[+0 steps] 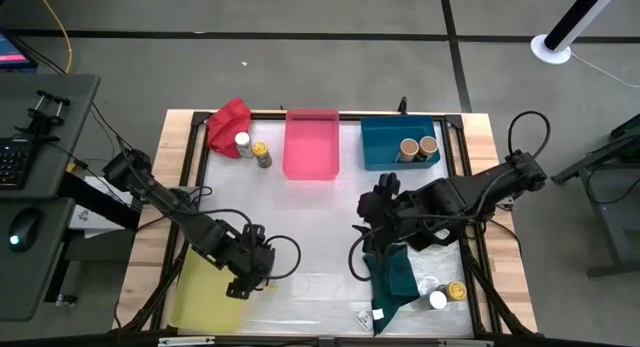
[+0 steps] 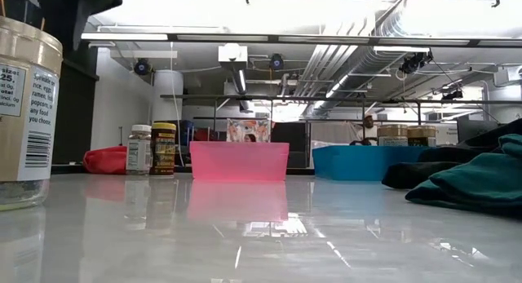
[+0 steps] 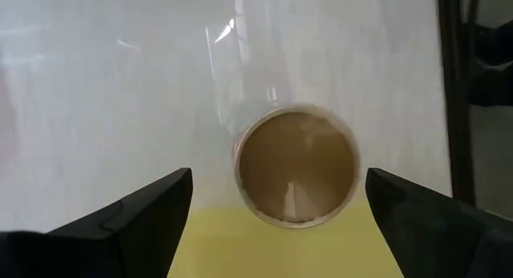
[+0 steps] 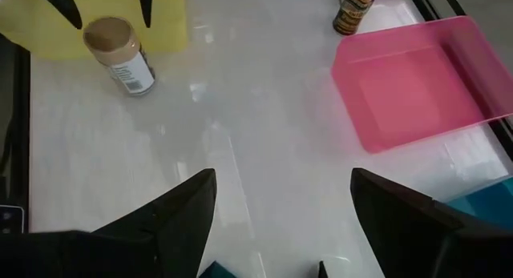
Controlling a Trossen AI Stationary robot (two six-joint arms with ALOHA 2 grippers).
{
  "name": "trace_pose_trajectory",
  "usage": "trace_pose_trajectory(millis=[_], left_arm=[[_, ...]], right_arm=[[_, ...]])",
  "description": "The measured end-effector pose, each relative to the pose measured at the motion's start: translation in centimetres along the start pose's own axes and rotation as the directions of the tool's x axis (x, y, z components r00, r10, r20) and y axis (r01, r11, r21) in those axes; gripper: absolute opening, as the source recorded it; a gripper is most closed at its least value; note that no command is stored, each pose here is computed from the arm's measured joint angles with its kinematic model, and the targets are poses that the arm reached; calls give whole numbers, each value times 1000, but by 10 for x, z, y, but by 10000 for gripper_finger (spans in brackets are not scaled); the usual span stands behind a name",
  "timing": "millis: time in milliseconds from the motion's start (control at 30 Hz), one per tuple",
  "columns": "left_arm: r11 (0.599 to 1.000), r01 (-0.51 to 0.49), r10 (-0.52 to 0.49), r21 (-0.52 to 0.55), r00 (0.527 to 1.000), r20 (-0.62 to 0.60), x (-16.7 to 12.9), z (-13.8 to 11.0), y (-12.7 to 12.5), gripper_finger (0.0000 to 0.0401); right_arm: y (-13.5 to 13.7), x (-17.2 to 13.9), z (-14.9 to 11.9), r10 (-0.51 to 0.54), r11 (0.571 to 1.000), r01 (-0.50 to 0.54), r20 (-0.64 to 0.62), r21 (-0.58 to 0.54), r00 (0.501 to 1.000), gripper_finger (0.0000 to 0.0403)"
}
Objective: Sort spices by type
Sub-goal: Put the gold seasoning bottle into the blue bin
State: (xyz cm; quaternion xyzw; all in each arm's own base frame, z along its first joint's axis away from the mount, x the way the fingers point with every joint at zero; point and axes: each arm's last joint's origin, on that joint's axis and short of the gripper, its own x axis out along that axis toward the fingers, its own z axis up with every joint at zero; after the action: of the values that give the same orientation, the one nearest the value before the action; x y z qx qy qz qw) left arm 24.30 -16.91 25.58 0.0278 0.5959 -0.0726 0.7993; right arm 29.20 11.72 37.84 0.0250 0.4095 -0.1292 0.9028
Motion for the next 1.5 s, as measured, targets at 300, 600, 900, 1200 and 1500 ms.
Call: trace_pose_trajectory(millis=[300, 600, 900, 1200, 1500], left_arm=[[999, 39, -39, 26, 999, 7, 9, -1, -1, 358], [996, 63, -63, 62, 998, -15, 3, 1, -2, 358], [986, 89, -91, 139, 996, 12, -4, 6, -10, 358], [977, 10, -5, 214, 1000, -26, 19, 10, -16, 358], [976, 6, 2, 219, 999, -39, 16, 9, -9, 358]], right_arm=[[-7, 4, 3, -19, 1000, 19, -7, -6, 1000, 284], [-12, 6, 5, -24, 1000, 24, -12, 12, 1000, 284], [-14, 7, 5, -32, 999, 32, -19, 34, 999, 284], [-14, 7, 5, -32, 999, 33, -19, 43, 999, 284], [-14, 7, 5, -31, 995, 33, -18, 90, 999, 284]])
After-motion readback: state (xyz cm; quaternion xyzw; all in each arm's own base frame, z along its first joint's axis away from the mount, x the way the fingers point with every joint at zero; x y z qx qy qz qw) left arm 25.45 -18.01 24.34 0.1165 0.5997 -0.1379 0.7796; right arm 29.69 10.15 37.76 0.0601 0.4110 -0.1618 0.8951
